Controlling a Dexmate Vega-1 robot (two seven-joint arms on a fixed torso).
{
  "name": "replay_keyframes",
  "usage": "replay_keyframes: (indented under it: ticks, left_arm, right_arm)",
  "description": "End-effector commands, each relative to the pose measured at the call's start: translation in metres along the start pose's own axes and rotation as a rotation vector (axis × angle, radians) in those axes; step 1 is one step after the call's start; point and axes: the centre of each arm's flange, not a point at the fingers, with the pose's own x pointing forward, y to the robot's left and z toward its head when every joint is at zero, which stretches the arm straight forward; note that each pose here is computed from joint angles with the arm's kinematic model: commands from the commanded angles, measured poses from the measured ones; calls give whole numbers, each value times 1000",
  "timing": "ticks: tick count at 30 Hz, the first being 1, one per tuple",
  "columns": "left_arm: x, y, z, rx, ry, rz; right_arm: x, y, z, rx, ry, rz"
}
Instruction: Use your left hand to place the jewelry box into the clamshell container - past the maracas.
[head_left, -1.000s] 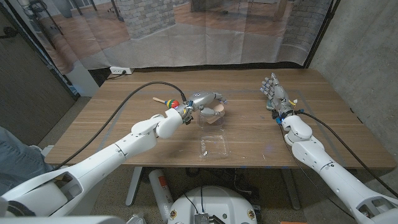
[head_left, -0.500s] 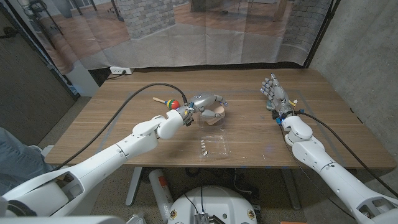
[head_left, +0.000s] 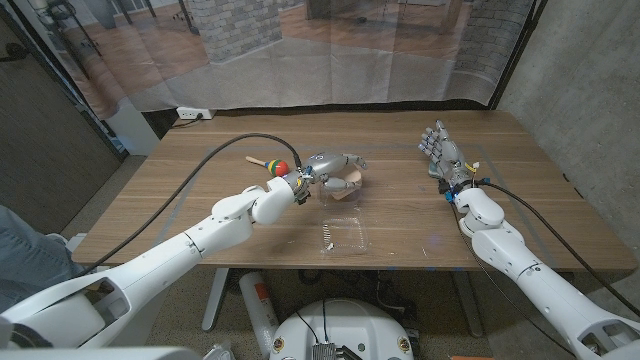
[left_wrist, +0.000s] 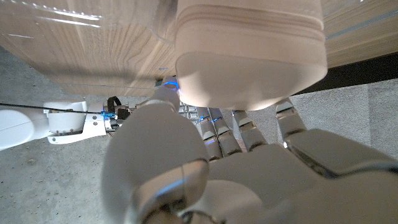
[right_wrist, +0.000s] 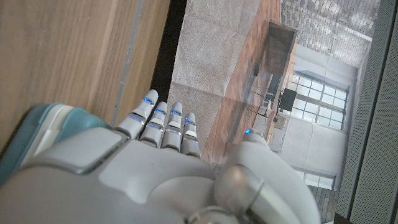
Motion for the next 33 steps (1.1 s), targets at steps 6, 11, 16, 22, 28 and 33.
replay_keyframes:
  ticks: [6, 11, 16, 22, 28, 33]
  left_arm:
    - [-5, 2, 1, -5, -2, -27]
    - [-7, 3, 0, -10, 0, -18]
    - [-9, 5, -2, -20, 3, -6]
    - [-11, 9, -5, -34, 8, 8]
    - [-11, 13, -5, -33, 7, 23]
    - [-12, 19, -4, -37, 1, 48]
  right_arm:
    - [-1, 3, 2, -4, -1, 9]
    - [0, 4, 1, -5, -1, 12]
    - [1, 7, 0, -2, 0, 16]
    - [2, 9, -1, -2, 2, 17]
    - [4, 9, -2, 0, 3, 14]
    - [4, 9, -2, 0, 1, 12]
